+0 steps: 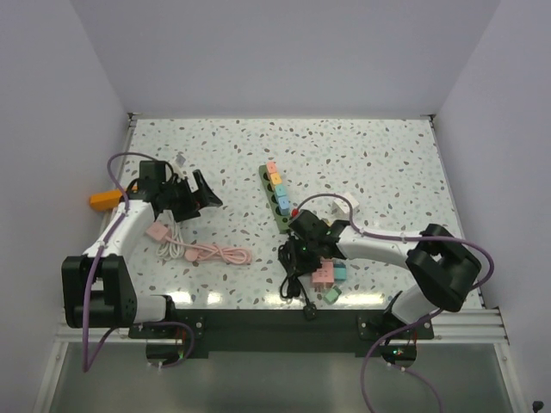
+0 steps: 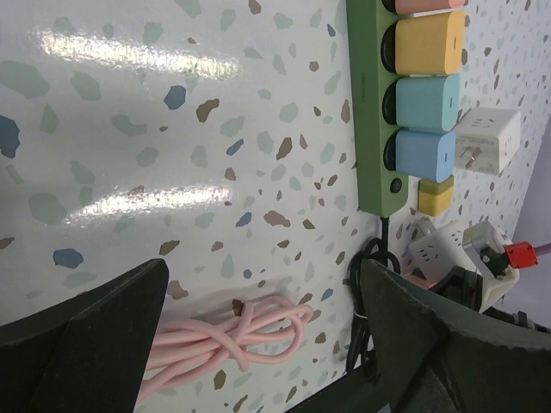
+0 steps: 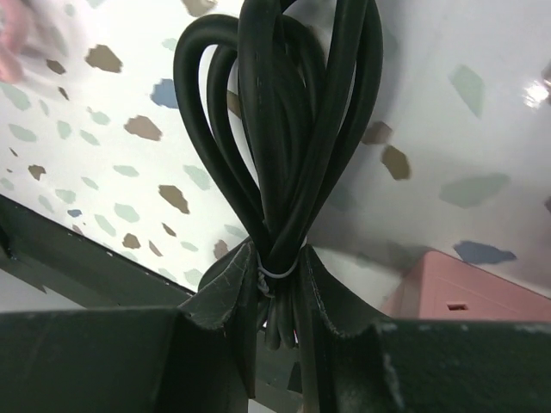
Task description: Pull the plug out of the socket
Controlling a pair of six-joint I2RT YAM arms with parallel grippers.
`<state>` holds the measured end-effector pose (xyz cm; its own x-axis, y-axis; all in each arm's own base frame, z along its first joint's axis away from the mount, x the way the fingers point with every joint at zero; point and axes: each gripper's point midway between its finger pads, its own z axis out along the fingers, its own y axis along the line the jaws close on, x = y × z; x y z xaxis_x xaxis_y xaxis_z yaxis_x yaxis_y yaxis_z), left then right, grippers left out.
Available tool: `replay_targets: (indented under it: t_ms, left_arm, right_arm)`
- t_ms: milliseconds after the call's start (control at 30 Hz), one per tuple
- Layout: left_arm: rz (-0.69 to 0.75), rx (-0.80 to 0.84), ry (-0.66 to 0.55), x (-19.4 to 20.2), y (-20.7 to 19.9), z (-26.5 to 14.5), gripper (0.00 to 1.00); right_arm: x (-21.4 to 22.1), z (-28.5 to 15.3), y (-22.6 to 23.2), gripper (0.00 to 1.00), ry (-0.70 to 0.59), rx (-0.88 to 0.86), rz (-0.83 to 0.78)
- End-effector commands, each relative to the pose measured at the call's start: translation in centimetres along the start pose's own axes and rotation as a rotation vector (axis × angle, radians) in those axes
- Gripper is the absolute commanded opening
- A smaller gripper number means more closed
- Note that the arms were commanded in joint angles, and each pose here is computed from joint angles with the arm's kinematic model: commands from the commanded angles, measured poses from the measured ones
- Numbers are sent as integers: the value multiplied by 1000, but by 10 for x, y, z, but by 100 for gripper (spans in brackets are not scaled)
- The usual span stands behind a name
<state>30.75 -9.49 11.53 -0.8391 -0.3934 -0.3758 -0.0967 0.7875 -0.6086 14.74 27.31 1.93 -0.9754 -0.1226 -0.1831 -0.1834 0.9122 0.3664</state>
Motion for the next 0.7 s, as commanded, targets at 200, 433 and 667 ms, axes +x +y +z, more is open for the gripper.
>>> replay_targets:
  t_ms: [200,433,667]
  left_arm:
    - [19,34,-30,-11,-10,3,98]
    - [32,24,-12,-5,-12,7,98]
    - [24,24,-7,-3,-9,12,99]
  right_arm:
    - [34,-8,-101,0,112,349,40]
    - [72,-8,-34,17,237,103,-117]
    - [51,-41,-2,93,174,89,-254]
